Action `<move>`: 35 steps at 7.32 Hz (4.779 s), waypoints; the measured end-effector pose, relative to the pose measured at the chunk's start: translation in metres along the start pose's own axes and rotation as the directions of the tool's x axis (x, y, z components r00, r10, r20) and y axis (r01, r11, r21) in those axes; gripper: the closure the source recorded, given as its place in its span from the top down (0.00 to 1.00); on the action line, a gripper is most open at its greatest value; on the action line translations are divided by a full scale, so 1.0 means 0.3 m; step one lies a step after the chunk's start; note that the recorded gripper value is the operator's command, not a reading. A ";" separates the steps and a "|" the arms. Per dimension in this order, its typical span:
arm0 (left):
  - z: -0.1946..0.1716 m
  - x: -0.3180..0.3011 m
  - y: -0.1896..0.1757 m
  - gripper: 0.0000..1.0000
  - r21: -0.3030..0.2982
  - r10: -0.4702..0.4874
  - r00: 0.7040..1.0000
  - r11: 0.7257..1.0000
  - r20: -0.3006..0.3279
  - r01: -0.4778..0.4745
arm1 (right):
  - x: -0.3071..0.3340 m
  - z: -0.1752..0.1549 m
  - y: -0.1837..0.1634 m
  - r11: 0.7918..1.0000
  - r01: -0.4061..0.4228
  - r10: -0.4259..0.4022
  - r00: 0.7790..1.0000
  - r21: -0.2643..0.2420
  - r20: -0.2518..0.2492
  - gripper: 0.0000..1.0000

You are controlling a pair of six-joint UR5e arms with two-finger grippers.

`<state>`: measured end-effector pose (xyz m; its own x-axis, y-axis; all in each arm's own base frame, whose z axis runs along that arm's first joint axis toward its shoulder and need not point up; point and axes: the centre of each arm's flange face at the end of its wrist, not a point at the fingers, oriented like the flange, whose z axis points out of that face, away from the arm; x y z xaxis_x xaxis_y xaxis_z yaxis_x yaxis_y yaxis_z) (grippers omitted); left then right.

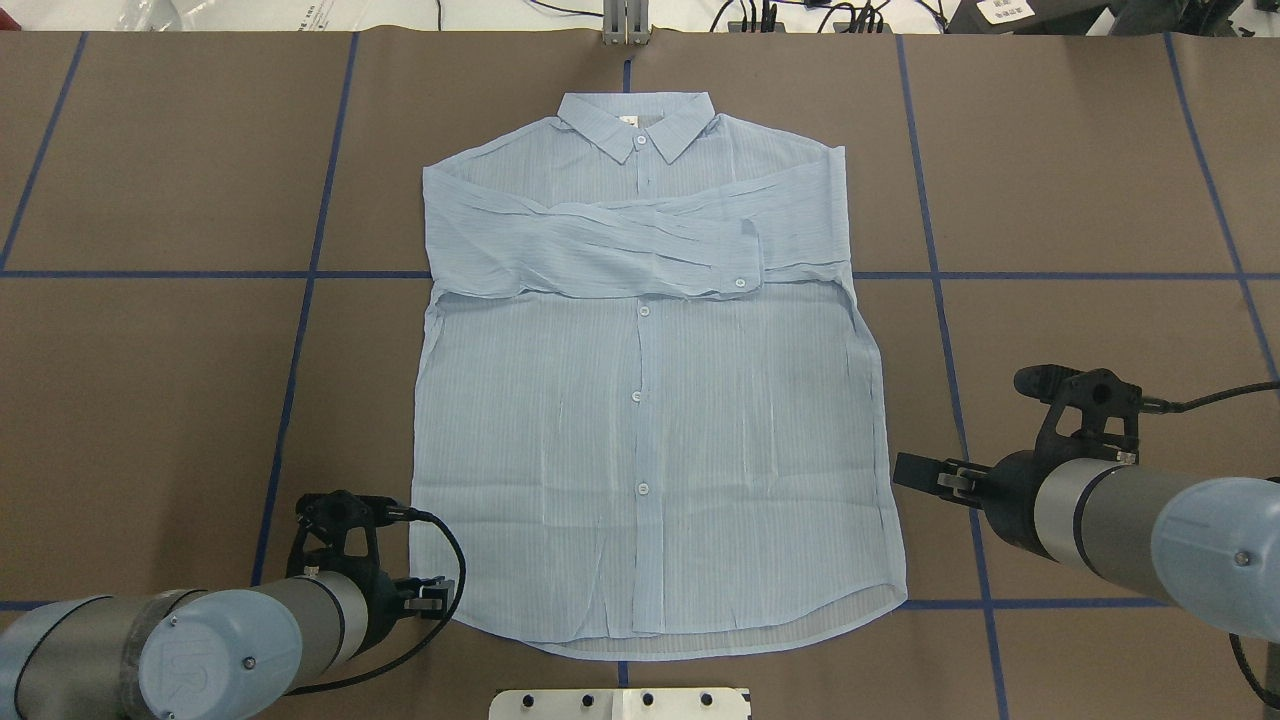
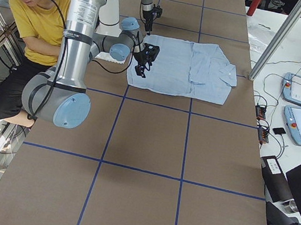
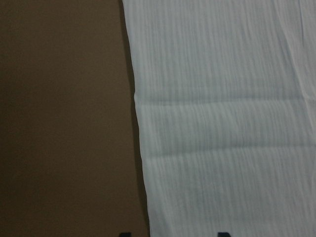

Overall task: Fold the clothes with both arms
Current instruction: 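Grasp the hem corners with both grippers, then lift the hem with both grippers and fold it toward the collar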

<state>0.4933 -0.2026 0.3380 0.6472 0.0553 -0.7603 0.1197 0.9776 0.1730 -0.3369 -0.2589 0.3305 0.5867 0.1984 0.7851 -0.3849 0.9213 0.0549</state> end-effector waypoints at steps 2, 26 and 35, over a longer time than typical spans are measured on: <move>0.022 0.022 0.005 0.59 -0.003 0.002 1.000 1.000 0.006 -0.002 | 0.001 0.005 0.002 1.000 0.002 -0.002 1.000 0.005 -0.003 1.00; -0.070 0.137 -0.023 0.00 0.013 -0.005 0.998 1.000 -0.058 0.006 | 0.109 0.295 0.416 0.989 0.081 -0.080 0.997 0.122 -0.012 0.53; -0.072 0.135 -0.025 0.00 0.014 -0.010 0.998 1.000 -0.058 0.011 | 0.070 0.344 0.503 0.987 0.093 -0.089 0.995 0.133 -0.040 0.00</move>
<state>0.5023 -0.2032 0.2924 0.6013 0.0569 -0.7970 0.1376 0.9752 0.1734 -0.4563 -0.1503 0.4189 0.6466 0.1289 0.7519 -0.4199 0.8830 0.2098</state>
